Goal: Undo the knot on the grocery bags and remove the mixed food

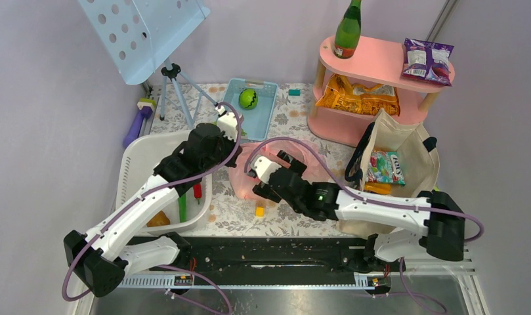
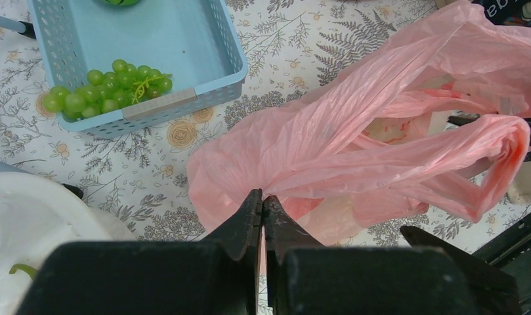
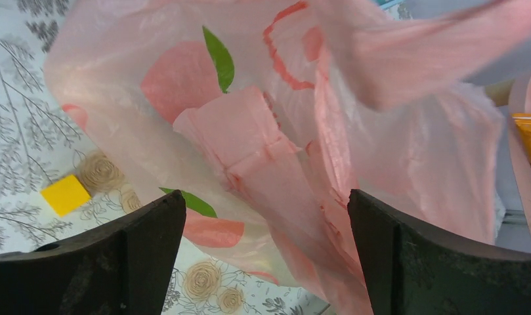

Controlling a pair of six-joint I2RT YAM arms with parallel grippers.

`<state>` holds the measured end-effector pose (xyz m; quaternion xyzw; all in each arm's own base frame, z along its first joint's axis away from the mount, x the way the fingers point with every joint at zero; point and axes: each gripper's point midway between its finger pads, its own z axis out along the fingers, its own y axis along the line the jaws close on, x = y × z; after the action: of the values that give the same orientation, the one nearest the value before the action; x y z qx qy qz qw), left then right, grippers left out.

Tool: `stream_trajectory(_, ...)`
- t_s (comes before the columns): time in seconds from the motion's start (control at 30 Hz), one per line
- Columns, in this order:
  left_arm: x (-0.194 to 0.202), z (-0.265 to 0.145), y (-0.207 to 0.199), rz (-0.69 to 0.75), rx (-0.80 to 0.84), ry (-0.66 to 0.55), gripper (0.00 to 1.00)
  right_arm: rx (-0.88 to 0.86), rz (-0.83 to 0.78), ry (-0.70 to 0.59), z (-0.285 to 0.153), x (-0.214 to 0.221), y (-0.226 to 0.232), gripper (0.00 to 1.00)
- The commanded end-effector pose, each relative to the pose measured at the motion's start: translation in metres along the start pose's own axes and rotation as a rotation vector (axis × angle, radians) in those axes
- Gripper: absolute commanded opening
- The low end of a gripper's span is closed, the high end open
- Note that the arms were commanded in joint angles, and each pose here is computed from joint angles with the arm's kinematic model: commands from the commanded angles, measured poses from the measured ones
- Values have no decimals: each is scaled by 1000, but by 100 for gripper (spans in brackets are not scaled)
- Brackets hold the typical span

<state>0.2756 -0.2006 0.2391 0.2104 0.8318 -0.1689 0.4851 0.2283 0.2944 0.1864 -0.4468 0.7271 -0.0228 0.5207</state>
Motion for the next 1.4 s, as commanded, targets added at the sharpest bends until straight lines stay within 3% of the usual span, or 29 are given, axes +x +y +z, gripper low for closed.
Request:
stream_trajectory(0.0, -13, 2, 3, 16, -13, -54, 0, 57, -52, -3, 4, -17, -10, 100)
stream_trajectory(0.1, -13, 1, 6, 22, -26, -55, 0, 144, -98, 38, 14, -12, -22, 100)
stream_trajectory(0.2, -15, -2, 6, 39, -19, -68, 0, 338, -169, 111, 21, -7, -48, 99)
stream_trajectory(0.3, -18, -6, 6, 53, -19, -93, 0, 446, -181, 120, 22, -8, -64, 74)
stream_trajectory(0.33, -19, -7, 8, 57, -29, -101, 0, 447, -162, 107, 20, -10, -66, 61)
stream_trajectory(0.37, -20, -8, 11, 58, -44, -107, 0, 439, -130, 90, 18, -11, -69, 40)
stream_trajectory(0.4, -20, -8, 15, 60, -61, -109, 0, 431, -93, 72, 14, -14, -73, 30)
stream_trajectory(0.57, -36, -1, 29, 41, -134, -107, 0, 315, 128, -17, -14, -29, -103, 2)
stream_trajectory(0.83, -106, 2, 27, -66, -143, -139, 2, 238, 458, -117, -65, -60, -161, 0)
stream_trajectory(0.87, -119, -3, 27, -79, -148, -156, 12, 245, 481, -113, -70, -61, -166, 0)
stream_trajectory(0.97, -146, -25, 17, -108, -102, -229, 63, 268, 558, -115, -75, -62, -173, 0)
stream_trajectory(1.03, -155, -43, 12, -125, -71, -267, 79, 273, 610, -114, -74, -59, -173, 0)
stream_trajectory(1.2, -151, -80, 0, -171, -3, -278, 86, 227, 699, -110, -68, -51, -160, 0)
stream_trajectory(1.37, -139, -78, -31, -254, 145, -275, 86, 163, 758, -114, -65, -46, -144, 0)
